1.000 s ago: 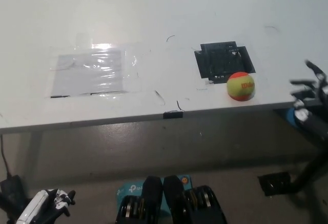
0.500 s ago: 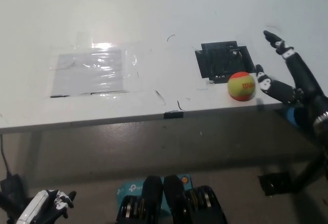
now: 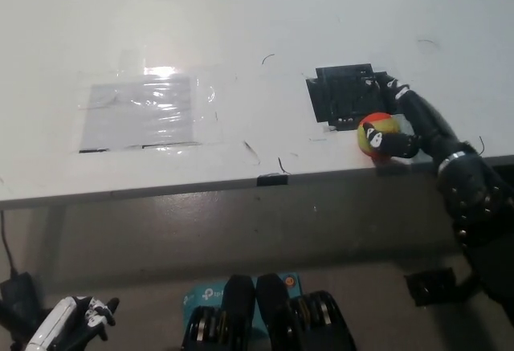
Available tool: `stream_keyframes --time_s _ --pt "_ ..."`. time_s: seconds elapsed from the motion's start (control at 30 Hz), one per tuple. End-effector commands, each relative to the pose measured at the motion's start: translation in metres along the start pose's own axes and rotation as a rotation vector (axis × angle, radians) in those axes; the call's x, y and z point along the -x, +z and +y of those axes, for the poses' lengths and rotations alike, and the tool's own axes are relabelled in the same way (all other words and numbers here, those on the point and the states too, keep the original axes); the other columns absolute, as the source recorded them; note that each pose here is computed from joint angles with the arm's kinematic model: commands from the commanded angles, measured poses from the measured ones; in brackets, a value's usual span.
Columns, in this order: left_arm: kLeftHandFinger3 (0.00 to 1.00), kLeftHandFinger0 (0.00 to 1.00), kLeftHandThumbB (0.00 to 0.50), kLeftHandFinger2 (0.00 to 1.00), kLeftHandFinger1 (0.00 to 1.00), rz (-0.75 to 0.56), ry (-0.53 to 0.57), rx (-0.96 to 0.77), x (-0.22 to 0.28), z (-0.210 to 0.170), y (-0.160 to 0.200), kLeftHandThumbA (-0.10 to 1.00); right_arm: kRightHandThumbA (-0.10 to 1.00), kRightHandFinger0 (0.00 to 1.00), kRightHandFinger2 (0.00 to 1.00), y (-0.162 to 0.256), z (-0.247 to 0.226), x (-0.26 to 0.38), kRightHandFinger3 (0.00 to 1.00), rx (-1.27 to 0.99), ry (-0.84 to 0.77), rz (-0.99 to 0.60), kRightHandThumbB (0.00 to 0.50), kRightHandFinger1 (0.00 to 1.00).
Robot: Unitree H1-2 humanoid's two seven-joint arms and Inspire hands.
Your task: The robot uses right hand to squeeze a small tennis ball placed on the black area of the table
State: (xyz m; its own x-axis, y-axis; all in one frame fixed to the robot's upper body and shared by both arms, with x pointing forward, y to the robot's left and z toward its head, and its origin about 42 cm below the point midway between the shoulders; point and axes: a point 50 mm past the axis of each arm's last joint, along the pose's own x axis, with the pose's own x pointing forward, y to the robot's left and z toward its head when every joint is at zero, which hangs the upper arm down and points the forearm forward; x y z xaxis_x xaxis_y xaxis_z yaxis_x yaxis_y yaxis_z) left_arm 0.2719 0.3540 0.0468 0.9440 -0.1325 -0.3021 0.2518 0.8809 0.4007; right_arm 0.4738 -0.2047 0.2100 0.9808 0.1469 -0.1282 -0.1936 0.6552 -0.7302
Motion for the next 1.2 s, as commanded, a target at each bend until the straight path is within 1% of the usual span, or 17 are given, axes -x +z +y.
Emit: stream_keyframes --time_s 0.0,0.17,0.43,0.5,0.53,0.57,0.6,0.63,0.67,0.73,0.77,0.8,0.83,0.87,0.93,1.07,1.17 --pt "0.36 0.12 0.46 0.29 0.1 -0.024 0.015 -0.036 -0.002 0.01 0.008 0.68 0.53 1.0 1.0 0.014 -0.003 -0.015 1.0 0.064 -0.075 -0.06 0.43 1.0" --pt "0.4 0.1 0.42 0.28 0.1 -0.062 0.01 -0.034 -0.006 0.011 0.012 0.65 0.51 1.0 1.0 0.013 0.025 -0.02 1.0 0.059 -0.049 -0.052 0.424 1.0" --pt "0.37 0.13 0.465 0.26 0.1 -0.053 0.008 -0.045 -0.009 0.015 0.019 0.68 0.44 1.0 1.0 -0.003 0.062 -0.019 1.0 0.025 0.011 -0.012 0.386 1.0" --pt "0.37 0.19 0.458 0.25 0.1 -0.049 0.012 -0.052 -0.009 0.015 0.019 0.67 0.42 1.0 1.0 -0.009 0.069 -0.018 1.0 0.011 0.049 -0.015 0.338 1.0" --pt "0.37 0.2 0.476 0.27 0.11 -0.05 0.011 -0.053 -0.01 0.015 0.02 0.69 0.3 1.0 1.0 -0.013 0.073 -0.016 1.0 0.002 0.061 -0.043 0.255 1.0" --pt "0.37 0.21 0.482 0.28 0.11 -0.05 0.011 -0.054 -0.01 0.015 0.021 0.69 0.32 0.75 1.0 -0.014 0.074 -0.016 1.0 0.001 0.062 -0.047 0.294 0.92" --pt "0.37 0.2 0.471 0.27 0.11 -0.06 0.008 -0.048 -0.011 0.014 0.021 0.68 0.25 0.58 0.88 -0.018 0.077 -0.014 1.0 -0.011 0.067 -0.071 0.253 0.61" --pt "0.37 0.2 0.463 0.29 0.13 -0.061 0.004 -0.049 -0.011 0.014 0.022 0.67 0.1 0.12 0.42 -0.021 0.084 -0.012 1.0 0.012 0.073 -0.063 0.112 0.15" --pt "0.37 0.2 0.468 0.3 0.13 -0.057 -0.001 -0.051 -0.011 0.013 0.022 0.67 -0.05 0.0 0.19 -0.024 0.089 -0.01 1.0 0.039 0.07 -0.072 0.027 0.01" --pt "0.37 0.19 0.465 0.29 0.12 -0.055 -0.006 -0.055 -0.011 0.013 0.022 0.67 -0.1 0.0 0.05 -0.027 0.096 -0.005 1.0 0.092 0.034 -0.133 0.0 0.0" --pt "0.38 0.18 0.464 0.29 0.12 -0.054 -0.005 -0.057 -0.011 0.013 0.022 0.67 -0.1 0.0 0.01 -0.028 0.1 -0.004 0.89 0.083 0.003 -0.167 0.0 0.0" --pt "0.38 0.2 0.462 0.29 0.13 -0.054 -0.005 -0.06 -0.011 0.013 0.022 0.67 -0.1 0.0 0.04 -0.03 0.105 -0.001 0.35 0.124 -0.062 -0.184 0.0 0.02" --pt "0.38 0.21 0.463 0.29 0.13 -0.055 -0.006 -0.061 -0.011 0.013 0.022 0.67 -0.1 0.0 0.21 -0.031 0.107 0.0 0.15 0.146 -0.087 -0.193 0.0 0.13" --pt "0.38 0.24 0.465 0.29 0.15 -0.045 -0.003 -0.069 -0.01 0.013 0.023 0.68 -0.1 0.0 0.4 -0.031 0.108 0.001 0.09 0.151 -0.147 -0.197 0.0 0.21" --pt "0.4 0.2 0.463 0.3 0.14 -0.054 -0.012 -0.071 -0.01 0.012 0.022 0.69 -0.1 0.0 0.65 -0.033 0.109 0.004 0.18 0.153 -0.206 -0.192 0.007 0.35" --pt "0.41 0.16 0.452 0.28 0.12 -0.058 -0.013 -0.078 -0.007 0.012 0.022 0.68 -0.1 0.0 0.58 -0.037 0.106 0.008 0.41 0.147 -0.303 -0.221 0.075 0.22" --pt "0.41 0.18 0.451 0.29 0.13 -0.041 -0.019 -0.073 -0.003 0.011 0.015 0.67 -0.1 0.0 0.56 -0.045 0.11 0.012 0.46 0.099 -0.378 -0.236 0.157 0.17"
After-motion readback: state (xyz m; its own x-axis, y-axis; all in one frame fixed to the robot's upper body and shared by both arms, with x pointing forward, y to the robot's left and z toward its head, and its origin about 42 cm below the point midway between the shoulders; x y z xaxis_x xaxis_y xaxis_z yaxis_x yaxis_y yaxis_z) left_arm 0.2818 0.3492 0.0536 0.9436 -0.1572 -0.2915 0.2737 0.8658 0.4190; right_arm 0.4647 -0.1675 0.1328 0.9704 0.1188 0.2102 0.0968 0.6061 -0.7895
